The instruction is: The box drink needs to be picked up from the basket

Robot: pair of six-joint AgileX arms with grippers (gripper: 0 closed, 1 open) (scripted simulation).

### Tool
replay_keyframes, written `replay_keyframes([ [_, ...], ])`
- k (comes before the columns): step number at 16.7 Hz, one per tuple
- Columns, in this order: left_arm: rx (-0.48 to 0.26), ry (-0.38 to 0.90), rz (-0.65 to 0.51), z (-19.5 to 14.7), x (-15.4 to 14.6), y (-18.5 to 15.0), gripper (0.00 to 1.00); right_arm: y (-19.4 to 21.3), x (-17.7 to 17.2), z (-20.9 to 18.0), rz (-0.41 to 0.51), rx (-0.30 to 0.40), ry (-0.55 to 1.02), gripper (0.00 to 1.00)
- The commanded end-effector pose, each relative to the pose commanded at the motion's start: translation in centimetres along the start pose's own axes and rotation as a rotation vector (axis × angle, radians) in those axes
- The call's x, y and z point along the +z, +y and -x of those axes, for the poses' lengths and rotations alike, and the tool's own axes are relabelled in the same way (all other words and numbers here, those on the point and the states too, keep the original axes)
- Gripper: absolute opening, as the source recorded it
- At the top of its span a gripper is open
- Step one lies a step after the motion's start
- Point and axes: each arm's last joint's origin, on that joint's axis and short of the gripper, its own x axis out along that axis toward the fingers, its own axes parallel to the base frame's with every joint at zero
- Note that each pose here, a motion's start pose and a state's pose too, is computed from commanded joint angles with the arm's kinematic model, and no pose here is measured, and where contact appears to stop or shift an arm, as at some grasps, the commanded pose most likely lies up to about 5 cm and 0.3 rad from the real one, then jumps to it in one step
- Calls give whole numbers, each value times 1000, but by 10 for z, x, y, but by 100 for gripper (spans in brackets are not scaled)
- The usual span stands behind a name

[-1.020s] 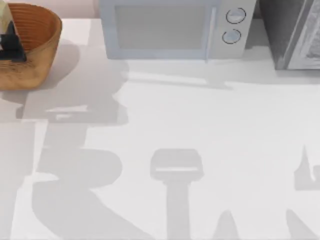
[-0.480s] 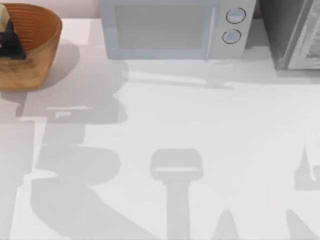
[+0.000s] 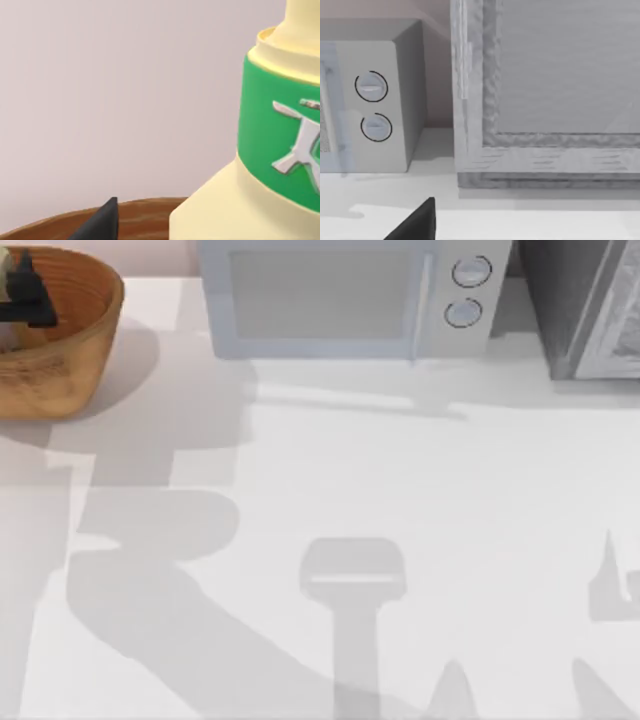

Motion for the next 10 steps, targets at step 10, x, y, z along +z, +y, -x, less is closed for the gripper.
replay_keyframes([
  [10,0,0,0,-5,0,0,70,0,0,0,0,0,0,100],
])
